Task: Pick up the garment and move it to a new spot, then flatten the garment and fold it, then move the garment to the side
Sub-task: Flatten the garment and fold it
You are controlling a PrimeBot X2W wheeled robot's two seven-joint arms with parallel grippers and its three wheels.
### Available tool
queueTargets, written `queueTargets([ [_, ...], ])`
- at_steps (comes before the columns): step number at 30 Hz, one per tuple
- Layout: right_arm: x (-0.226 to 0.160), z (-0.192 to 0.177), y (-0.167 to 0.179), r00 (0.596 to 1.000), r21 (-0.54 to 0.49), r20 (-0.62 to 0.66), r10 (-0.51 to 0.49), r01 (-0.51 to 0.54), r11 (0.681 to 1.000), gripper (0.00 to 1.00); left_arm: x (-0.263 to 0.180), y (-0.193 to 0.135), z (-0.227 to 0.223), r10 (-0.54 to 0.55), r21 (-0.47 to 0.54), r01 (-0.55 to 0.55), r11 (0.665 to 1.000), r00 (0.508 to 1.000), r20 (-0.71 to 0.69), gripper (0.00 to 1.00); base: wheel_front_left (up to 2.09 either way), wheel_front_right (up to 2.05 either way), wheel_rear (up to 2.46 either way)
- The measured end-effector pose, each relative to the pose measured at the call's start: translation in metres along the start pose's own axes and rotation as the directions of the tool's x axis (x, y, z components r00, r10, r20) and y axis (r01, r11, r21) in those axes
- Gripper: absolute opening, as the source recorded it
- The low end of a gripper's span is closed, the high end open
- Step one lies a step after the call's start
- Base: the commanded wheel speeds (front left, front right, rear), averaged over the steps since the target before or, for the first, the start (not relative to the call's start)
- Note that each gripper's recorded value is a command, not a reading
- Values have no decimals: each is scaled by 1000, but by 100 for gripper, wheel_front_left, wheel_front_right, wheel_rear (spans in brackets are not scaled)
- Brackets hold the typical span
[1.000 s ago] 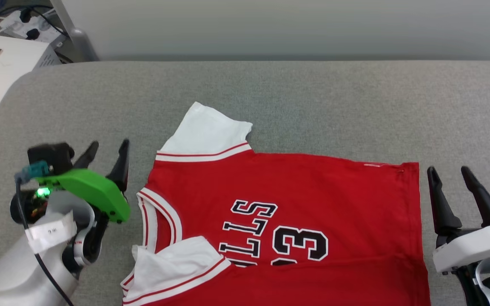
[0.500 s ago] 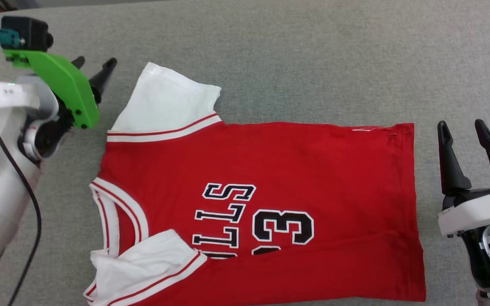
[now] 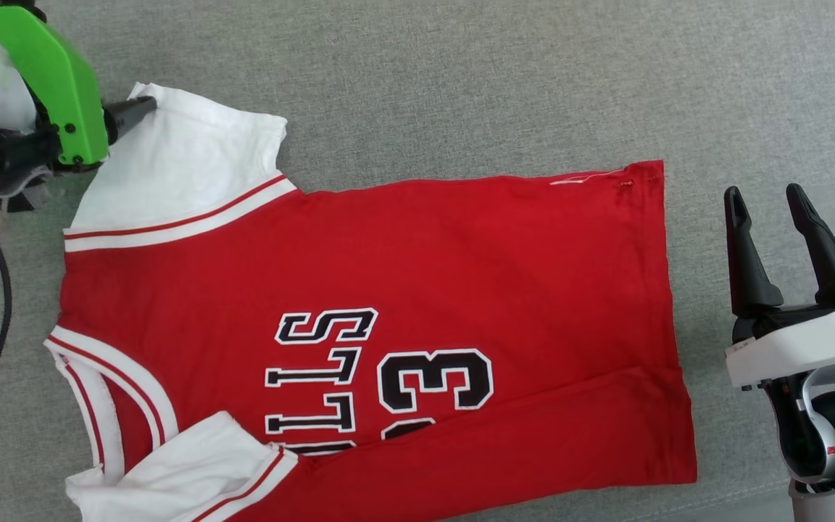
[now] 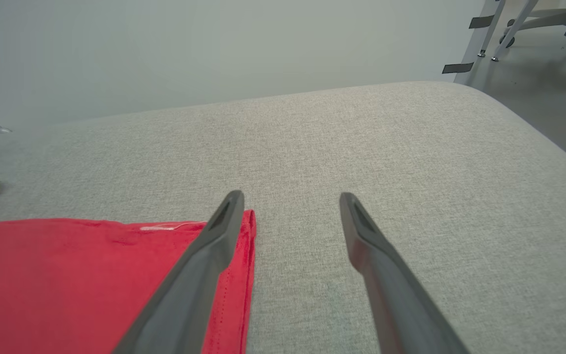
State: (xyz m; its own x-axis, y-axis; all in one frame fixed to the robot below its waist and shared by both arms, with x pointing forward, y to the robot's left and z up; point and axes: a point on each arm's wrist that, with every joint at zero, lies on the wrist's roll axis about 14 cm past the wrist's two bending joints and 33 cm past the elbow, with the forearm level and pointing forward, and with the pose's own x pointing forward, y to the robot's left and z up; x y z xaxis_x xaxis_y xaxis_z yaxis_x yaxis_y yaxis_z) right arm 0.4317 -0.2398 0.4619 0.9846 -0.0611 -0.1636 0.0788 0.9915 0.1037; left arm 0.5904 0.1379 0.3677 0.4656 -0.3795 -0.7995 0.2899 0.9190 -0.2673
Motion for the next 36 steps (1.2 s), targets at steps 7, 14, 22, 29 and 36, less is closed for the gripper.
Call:
queueTargets([
  [7, -2, -13, -16, 998, -10, -39, -50, 50, 999, 100, 17, 2, -6, -31, -47, 26, 999, 992, -122, 100, 0, 0, 0],
  [14, 1, -15, -15, 998, 13, -45, -51, 51, 999, 100, 14, -2, -11, -39, -43, 31, 999, 982, -184, 55, 0, 0, 0],
  [22, 0, -10, -20, 997, 34, -39, -62, 63, 997, 100, 12, -13, -19, -70, -75, 55, 996, 974, -218, 0, 0, 0, 0],
  [29, 3, -4, -27, 996, 56, -74, -56, 60, 997, 100, 1, -22, -12, -71, -44, 66, 997, 987, -141, 0, 0, 0, 0],
  [36, 11, -29, -18, 950, 84, -310, 44, -19, 996, 100, -23, -20, -3, -34, 21, 35, 999, 998, -49, 0, 0, 0, 0],
])
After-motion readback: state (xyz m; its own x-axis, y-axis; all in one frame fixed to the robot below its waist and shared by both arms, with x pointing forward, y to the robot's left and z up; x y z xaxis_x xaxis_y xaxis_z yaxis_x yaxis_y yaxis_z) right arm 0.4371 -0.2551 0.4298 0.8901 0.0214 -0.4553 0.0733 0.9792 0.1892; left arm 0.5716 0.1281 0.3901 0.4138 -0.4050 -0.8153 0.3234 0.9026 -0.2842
